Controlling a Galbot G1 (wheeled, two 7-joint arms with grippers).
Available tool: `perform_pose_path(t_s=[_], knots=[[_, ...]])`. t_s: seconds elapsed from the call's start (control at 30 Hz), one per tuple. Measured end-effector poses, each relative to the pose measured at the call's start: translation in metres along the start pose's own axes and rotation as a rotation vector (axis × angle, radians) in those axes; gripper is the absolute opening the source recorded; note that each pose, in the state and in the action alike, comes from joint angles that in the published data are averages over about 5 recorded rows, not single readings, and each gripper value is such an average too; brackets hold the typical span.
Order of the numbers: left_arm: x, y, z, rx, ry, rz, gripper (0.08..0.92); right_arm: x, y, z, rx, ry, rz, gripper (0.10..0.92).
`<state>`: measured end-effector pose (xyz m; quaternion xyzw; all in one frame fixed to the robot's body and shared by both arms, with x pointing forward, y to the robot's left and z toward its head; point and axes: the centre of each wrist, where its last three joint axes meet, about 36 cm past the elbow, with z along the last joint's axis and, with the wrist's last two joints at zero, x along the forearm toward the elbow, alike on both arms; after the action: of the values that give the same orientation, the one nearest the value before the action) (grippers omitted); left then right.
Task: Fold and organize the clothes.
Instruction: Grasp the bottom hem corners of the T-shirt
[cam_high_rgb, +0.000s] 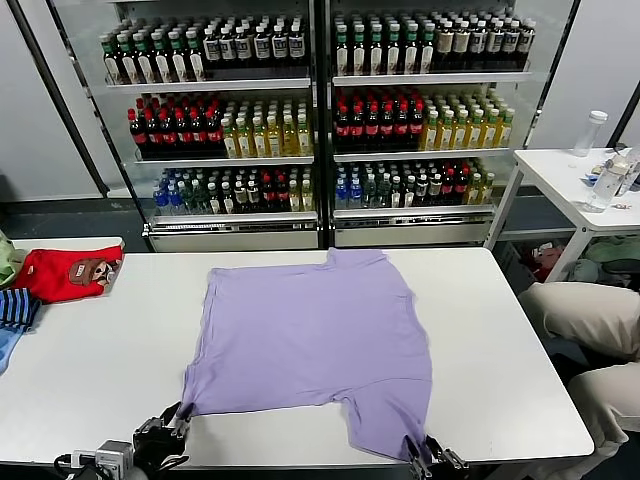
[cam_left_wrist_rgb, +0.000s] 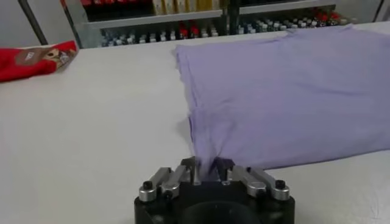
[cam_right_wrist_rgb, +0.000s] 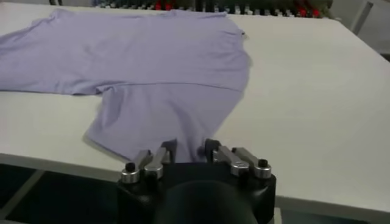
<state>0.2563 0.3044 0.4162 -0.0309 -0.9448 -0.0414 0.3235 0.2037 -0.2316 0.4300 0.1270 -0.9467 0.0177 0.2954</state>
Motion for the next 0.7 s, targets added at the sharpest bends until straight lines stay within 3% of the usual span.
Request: perform_pose_path(t_s=[0.17, 0.7], knots=[[0.006, 0.001, 0.001, -0.006, -0.002, -0.006, 0.089, 0.012, -0.009, -0.012, 0.007, -0.017, -0.014, 0.116], [0.070, -0.004, 0.000, -0.062, -0.001, -0.045, 0.085, 0.073, -0.011, -0.035, 0.045, -0.005, -0.055, 0.116]])
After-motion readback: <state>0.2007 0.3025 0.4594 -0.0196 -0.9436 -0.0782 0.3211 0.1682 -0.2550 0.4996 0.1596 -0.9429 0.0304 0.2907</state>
